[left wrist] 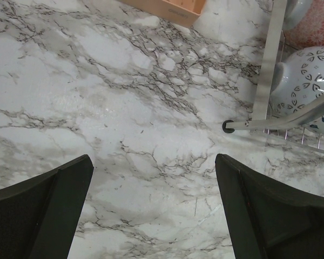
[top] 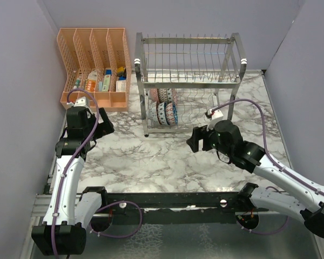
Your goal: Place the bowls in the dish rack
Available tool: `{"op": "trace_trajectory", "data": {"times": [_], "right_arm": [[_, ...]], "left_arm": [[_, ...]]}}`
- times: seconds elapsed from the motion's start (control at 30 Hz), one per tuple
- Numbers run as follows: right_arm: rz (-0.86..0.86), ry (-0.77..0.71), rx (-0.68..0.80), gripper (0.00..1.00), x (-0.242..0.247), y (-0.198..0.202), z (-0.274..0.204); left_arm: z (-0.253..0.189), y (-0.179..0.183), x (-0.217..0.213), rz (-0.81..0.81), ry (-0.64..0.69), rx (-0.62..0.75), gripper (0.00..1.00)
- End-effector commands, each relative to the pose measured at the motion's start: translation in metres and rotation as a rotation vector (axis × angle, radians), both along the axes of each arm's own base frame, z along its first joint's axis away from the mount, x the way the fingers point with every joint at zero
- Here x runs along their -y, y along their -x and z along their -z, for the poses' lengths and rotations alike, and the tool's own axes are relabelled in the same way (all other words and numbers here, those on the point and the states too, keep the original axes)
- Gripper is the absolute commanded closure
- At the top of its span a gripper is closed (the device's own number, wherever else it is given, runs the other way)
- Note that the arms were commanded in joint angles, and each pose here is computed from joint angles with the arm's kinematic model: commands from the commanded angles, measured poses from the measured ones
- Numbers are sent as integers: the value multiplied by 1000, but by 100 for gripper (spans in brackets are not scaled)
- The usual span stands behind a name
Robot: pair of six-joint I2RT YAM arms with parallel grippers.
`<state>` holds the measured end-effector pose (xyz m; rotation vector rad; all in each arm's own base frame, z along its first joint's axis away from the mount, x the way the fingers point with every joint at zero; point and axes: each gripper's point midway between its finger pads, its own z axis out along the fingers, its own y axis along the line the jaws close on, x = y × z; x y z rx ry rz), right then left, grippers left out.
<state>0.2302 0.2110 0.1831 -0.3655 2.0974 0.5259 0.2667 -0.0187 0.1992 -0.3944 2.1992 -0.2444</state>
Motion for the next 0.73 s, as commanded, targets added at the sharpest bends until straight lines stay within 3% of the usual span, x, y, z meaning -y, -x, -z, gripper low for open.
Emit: {"op": "trace_trajectory", "data": {"times": [0.0,0.13,0.7], "right_arm": [[40,-34,49,14,2,-6,-22],[57,-25,42,3,5,-7,-22],[109,-23,43,0,13,-9,-20]], "left_arm": [[-4,-3,-18,-125,-19,10,1],[-9,-1,-24,-172,-24,21,1],[-3,-1,-31,-217,-35,5,1]]}}
